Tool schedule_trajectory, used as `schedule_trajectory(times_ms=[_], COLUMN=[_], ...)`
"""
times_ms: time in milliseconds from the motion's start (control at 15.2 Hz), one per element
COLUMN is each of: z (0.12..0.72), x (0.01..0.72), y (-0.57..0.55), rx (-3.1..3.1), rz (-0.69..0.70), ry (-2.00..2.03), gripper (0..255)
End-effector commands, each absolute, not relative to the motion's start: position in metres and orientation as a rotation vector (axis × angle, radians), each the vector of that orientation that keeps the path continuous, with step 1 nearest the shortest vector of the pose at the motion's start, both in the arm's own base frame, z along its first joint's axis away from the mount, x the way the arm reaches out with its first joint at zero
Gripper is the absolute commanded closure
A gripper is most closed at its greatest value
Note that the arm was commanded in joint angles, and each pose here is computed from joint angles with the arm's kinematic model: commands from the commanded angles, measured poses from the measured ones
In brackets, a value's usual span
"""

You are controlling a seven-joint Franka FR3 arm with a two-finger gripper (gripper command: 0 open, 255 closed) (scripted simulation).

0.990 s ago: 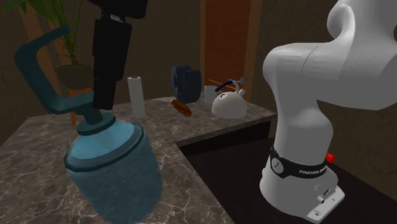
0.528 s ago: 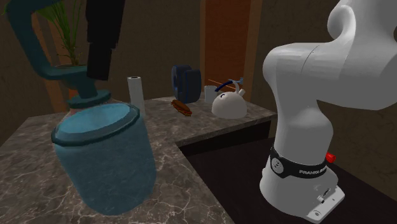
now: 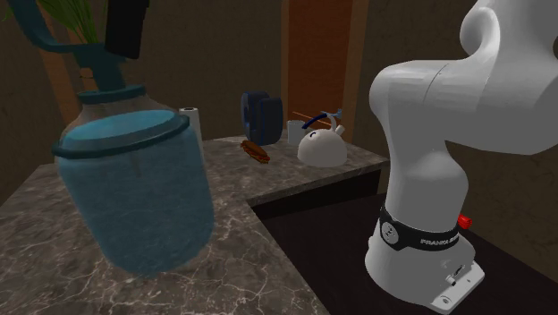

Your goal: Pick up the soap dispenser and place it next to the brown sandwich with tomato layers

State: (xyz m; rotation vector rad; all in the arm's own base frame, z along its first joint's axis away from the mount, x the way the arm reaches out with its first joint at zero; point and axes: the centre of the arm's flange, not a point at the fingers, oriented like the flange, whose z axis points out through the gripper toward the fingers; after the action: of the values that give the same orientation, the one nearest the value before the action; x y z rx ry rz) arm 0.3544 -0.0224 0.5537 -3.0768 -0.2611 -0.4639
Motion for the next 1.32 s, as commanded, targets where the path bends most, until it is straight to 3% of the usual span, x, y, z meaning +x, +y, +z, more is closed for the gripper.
schedule_trajectory(times_ms=[0, 1254], z=[0.565, 0.665], x=[0.354, 0.354], y=[-0.022, -0.022], rx=[-3.077, -3.077], rz=[-0.465, -0.465], ry=[-0.261, -0.261], gripper=[255, 255])
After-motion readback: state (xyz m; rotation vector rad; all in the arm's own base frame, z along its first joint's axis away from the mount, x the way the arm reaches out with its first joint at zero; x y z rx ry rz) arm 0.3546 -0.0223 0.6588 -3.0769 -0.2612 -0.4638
